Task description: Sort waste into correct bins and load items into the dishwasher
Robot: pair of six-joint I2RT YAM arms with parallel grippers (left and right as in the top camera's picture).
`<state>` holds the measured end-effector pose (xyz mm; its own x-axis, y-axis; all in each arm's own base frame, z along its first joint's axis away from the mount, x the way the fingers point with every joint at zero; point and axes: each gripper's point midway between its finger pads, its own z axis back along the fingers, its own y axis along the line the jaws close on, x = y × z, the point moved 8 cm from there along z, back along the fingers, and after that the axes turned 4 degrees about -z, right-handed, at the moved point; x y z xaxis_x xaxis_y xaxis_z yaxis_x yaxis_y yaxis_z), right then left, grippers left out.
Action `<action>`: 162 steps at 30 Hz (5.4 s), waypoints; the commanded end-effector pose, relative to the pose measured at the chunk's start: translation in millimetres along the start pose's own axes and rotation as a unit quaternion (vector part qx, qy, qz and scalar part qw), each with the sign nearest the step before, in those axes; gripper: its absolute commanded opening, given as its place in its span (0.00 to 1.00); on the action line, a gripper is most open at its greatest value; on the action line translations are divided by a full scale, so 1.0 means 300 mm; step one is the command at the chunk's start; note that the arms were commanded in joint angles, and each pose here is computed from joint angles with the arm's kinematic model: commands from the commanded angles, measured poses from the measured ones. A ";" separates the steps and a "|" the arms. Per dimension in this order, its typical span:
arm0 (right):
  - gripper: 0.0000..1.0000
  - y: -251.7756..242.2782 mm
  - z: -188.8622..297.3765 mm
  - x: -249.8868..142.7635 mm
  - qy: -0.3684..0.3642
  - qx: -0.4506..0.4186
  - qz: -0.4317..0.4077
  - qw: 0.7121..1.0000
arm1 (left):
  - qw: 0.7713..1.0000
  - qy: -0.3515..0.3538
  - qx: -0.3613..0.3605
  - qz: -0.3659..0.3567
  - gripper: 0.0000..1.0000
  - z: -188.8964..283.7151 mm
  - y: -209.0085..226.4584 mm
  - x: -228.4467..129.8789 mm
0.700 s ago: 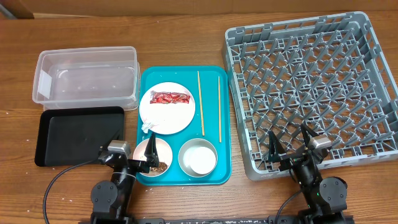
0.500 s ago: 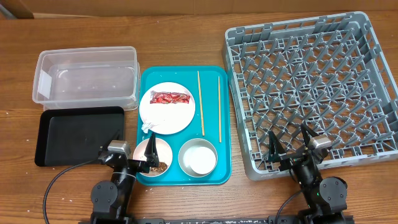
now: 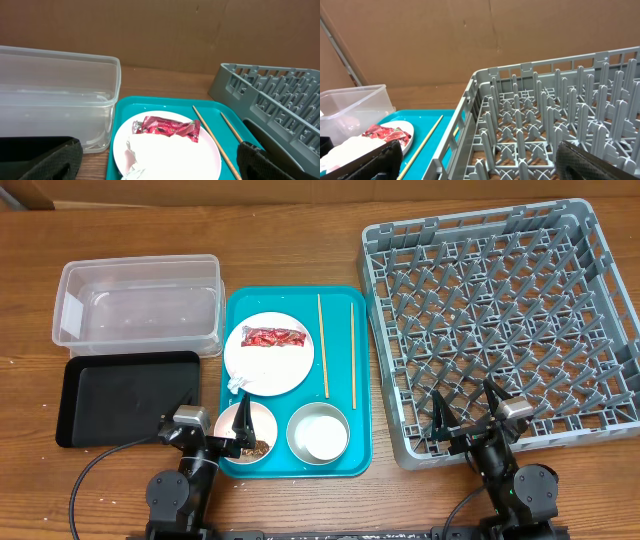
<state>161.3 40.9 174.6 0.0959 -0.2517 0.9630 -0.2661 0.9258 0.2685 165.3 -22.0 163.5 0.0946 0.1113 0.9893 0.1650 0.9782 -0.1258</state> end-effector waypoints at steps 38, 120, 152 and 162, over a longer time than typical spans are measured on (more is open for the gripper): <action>1.00 0.056 0.005 0.003 0.000 0.090 0.004 0.996 | 0.988 -0.010 -0.097 0.122 1.00 0.007 -0.060 0.026; 1.00 0.280 -0.297 0.437 0.392 0.195 -0.150 0.886 | 0.761 0.649 0.006 -0.013 0.04 -0.242 -0.496 -0.056; 0.80 0.593 -0.380 0.504 0.301 0.505 -0.112 0.801 | 0.691 0.441 -0.447 0.358 0.04 -0.350 -0.253 0.592; 0.56 0.564 -0.376 0.518 0.297 0.484 -0.114 0.815 | 0.704 0.461 -0.421 0.339 0.95 -0.352 -0.254 0.568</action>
<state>240.2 196.3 355.6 0.6452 0.0868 0.7590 -0.7629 0.1252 0.6342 270.5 -96.9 335.5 0.9717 -0.0307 0.2340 0.2352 0.2067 -0.9497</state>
